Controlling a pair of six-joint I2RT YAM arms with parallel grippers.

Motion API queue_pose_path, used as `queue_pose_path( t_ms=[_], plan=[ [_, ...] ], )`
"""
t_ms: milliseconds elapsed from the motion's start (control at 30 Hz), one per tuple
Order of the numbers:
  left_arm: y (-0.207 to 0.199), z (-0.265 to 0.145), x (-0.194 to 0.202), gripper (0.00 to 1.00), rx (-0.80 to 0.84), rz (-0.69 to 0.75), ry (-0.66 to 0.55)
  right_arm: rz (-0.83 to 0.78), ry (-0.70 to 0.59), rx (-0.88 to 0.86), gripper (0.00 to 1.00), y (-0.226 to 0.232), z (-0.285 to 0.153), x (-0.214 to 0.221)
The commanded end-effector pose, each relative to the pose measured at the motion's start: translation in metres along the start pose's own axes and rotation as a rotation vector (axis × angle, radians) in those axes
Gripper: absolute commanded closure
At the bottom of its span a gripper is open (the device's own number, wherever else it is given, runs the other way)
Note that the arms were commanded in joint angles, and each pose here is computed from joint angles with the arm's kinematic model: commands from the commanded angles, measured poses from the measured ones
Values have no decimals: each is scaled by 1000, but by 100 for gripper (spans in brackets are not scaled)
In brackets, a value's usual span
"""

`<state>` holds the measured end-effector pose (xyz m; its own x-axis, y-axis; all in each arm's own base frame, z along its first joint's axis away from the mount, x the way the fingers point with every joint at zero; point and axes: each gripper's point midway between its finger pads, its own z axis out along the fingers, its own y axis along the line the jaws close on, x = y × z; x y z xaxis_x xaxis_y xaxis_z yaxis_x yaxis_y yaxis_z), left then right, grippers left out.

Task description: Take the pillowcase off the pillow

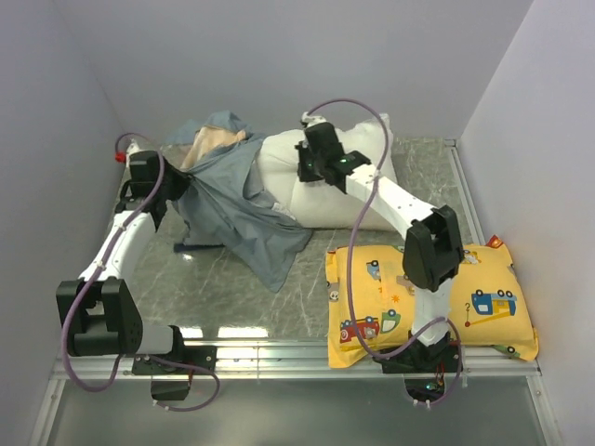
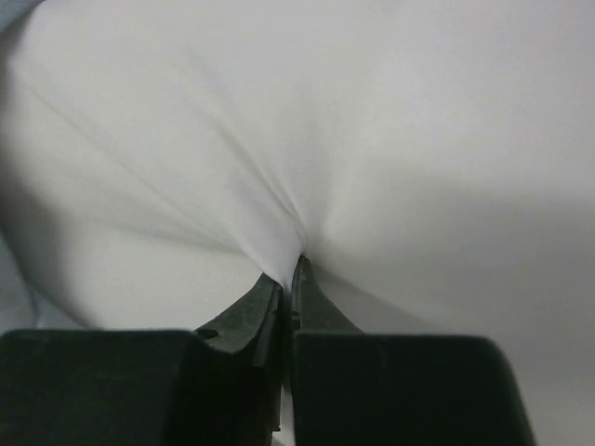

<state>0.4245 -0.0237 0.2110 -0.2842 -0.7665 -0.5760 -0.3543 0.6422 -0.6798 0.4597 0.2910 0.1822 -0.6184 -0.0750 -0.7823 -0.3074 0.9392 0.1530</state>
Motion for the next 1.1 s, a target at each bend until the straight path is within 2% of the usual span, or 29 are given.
queue_pose_path(
  t_ms=[0,100,200,233,367,400,433,467,500,600,700,800,933,1067],
  plan=[
    [46,1,-52,100,-121,-82,-103,125,-24,263,100,-113,-40,-15],
    [71,-5,-84,100,-152,-141,-170,210,-72,304,100,-148,-63,-27],
    [85,-8,-103,100,-156,-168,-189,245,-96,267,100,-147,-73,-35],
    [77,-6,-110,100,-135,-136,-195,242,-99,237,100,-139,-74,-37],
    [9,13,-94,93,67,16,-54,215,-105,156,100,-96,-66,-42],
    [-16,13,-80,85,78,68,-4,211,-84,138,100,-86,-57,-36],
    [-20,16,-72,76,63,114,11,214,-77,130,100,-82,-53,-36],
    [-22,14,-71,53,36,131,-6,222,-64,131,100,-81,-43,-34],
    [-27,10,-67,42,37,142,-11,228,-63,135,100,-83,-38,-34],
    [-36,-12,-60,19,48,177,-54,250,-35,143,100,-89,-18,-28],
    [-35,-35,-49,17,30,217,-50,272,-22,151,100,-97,-4,-27],
    [-24,-51,-22,22,21,230,-10,294,-24,156,100,-105,6,-31],
    [27,-63,15,27,-69,161,28,314,-29,141,100,-109,13,-46],
    [57,-64,46,32,-96,94,65,314,-31,125,100,-107,15,-50]
  ],
)
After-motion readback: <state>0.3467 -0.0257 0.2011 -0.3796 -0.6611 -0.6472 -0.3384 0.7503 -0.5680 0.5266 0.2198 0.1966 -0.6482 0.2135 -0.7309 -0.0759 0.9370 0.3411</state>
